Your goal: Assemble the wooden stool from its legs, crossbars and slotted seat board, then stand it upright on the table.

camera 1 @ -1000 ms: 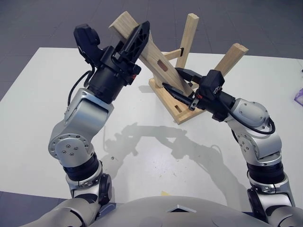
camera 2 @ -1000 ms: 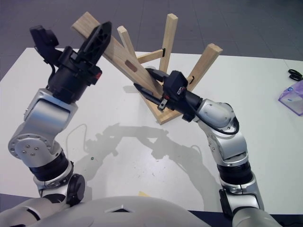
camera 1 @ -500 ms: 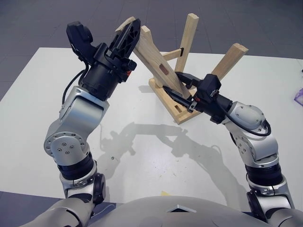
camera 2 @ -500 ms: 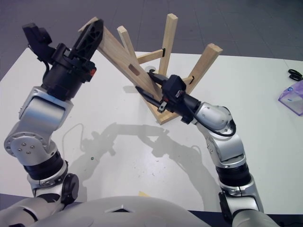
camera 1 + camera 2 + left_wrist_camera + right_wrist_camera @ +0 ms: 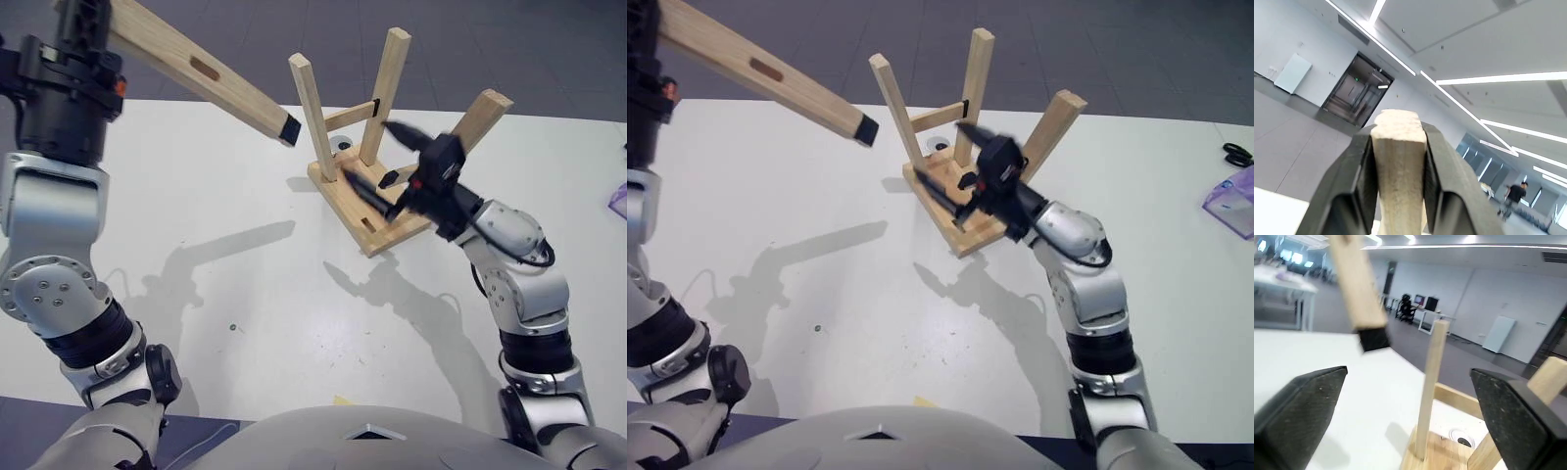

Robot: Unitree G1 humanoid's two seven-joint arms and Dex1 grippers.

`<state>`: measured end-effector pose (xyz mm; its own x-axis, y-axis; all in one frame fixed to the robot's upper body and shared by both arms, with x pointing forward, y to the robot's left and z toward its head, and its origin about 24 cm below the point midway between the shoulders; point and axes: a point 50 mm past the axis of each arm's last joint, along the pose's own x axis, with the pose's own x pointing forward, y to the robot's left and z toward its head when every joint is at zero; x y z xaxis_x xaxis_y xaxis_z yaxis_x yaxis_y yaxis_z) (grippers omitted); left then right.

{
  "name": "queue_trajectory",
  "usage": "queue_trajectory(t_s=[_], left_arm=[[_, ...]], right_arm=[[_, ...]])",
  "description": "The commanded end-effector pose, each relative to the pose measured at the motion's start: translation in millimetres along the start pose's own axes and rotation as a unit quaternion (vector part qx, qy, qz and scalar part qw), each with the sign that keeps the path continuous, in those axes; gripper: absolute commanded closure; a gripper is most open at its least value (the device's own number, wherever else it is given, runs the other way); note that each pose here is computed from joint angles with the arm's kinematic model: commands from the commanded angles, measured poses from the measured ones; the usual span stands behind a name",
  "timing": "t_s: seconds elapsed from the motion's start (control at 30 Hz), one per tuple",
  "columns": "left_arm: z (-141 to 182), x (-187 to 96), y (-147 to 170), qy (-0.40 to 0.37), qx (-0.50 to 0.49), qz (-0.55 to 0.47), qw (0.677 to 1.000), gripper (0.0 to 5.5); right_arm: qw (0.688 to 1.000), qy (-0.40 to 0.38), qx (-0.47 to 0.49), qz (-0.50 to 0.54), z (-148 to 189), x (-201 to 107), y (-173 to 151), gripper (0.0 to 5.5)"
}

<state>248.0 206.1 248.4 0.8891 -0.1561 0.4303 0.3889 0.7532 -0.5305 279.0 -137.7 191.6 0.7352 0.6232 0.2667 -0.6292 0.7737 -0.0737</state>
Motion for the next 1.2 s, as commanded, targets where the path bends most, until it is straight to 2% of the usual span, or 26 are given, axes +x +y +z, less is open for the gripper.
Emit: queue_trajectory(t_s=[0.03,0.13,0.3,0.43,0.57,0.67,0.83,0.9,1.0,1.2], left_arm=[[-19.4,-6.4,-10.0,0.039,0.005,-0.026,0.999,4.47],[-28.5,-7.2,-13.5,0.057,0.030,-0.035,0.997,4.47],[-36.3,-4.7,-18.6,0.069,0.016,-0.064,0.995,4.47],[-39.2,-4.4,-19.0,0.075,0.037,-0.070,0.994,4.47],[-44.9,-6.6,-17.6,0.085,0.042,-0.068,0.993,4.47],[-41.8,-5.9,-14.7,0.085,0.055,-0.066,0.993,4.47],[-30.8,-5.7,-5.7,0.076,0.079,-0.056,0.992,4.47],[-27.0,-6.2,1.7,0.078,0.092,-0.044,0.992,4.47],[-27.2,-6.3,12.2,0.094,0.122,-0.029,0.988,4.47],[-36.2,-4.6,9.4,0.100,0.116,-0.035,0.988,4.47]], right_arm=[[0.987,-0.080,0.085,-0.111,39.2,15.0,-41.3,0.11],[0.973,-0.100,0.051,-0.203,57.9,15.3,-74.9,0.10],[0.940,-0.043,-0.118,-0.317,61.1,-4.7,-130.9,0.10],[0.920,0.009,-0.167,-0.355,48.1,-18.3,-157.8,0.10],[0.951,0.099,-0.128,-0.265,-6.9,-30.9,-135.7,0.10],[0.972,0.111,-0.083,-0.190,-23.8,-31.5,-107.1,0.10],[0.982,0.094,-0.063,-0.150,-19.9,-28.9,-81.6,0.10],[0.982,0.086,-0.062,-0.154,-14.7,-29.8,-84.8,0.10],[0.981,0.067,0.027,-0.180,-8.1,-33.9,-94.4,0.10],[0.978,0.087,0.091,-0.168,-7.2,-42.5,-103.9,0.10]])
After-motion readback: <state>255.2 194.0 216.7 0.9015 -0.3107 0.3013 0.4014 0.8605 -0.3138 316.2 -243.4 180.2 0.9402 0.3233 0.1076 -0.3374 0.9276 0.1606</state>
